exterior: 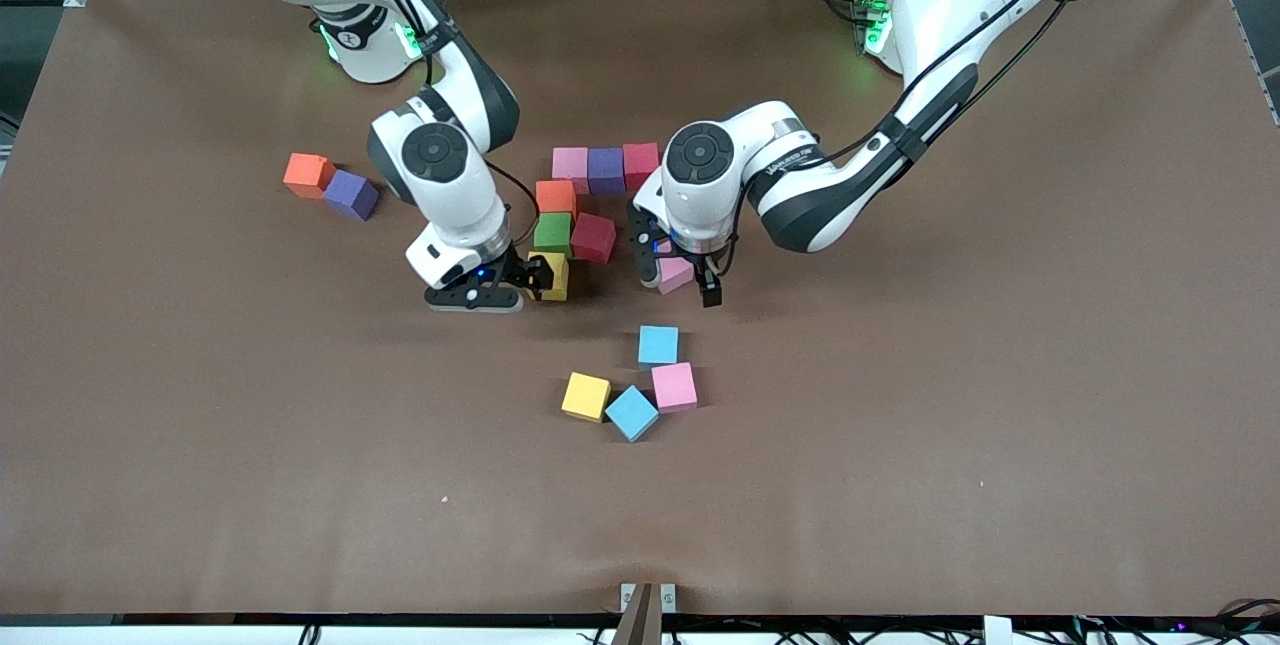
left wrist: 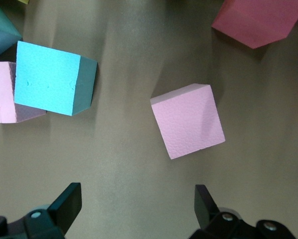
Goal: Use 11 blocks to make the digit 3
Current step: 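Lower the yellow cube, open the right gripper and withdraw it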
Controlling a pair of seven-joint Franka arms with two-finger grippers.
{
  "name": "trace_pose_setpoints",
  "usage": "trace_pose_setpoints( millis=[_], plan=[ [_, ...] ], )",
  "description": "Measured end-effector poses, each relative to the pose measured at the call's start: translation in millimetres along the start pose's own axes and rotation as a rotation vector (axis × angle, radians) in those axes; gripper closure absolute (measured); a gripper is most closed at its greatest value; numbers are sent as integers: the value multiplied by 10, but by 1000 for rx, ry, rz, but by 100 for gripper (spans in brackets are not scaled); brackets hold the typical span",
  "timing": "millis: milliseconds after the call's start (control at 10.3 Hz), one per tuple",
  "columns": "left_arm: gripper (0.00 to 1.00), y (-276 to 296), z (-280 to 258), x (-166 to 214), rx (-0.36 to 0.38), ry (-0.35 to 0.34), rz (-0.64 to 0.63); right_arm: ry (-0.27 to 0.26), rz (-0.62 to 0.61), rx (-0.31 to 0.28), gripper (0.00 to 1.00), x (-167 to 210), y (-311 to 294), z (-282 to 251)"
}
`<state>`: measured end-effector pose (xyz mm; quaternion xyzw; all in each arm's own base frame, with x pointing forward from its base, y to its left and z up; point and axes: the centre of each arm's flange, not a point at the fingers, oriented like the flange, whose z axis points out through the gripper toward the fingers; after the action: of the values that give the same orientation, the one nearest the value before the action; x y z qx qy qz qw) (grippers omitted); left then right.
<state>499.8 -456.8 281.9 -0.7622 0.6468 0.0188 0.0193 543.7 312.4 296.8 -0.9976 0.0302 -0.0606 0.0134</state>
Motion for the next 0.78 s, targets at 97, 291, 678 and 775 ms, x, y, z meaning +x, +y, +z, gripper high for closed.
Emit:
trace_pose_setpoints(
  millis=[97,291,678,775],
  plan=[
    [0,-1,-11,19,5,15,1,-7,12,1,0,144,13,-82],
    [0,-23,4,13,9,22,-3,-25,49,-1,0,527,-3,-113],
    [0,-108,41,-49,12,17,-18,-59,114,10,0,1062,148,339],
    [0,-126,35,-61,13,18,-22,-60,119,10,0,1094,192,361]
  ],
)
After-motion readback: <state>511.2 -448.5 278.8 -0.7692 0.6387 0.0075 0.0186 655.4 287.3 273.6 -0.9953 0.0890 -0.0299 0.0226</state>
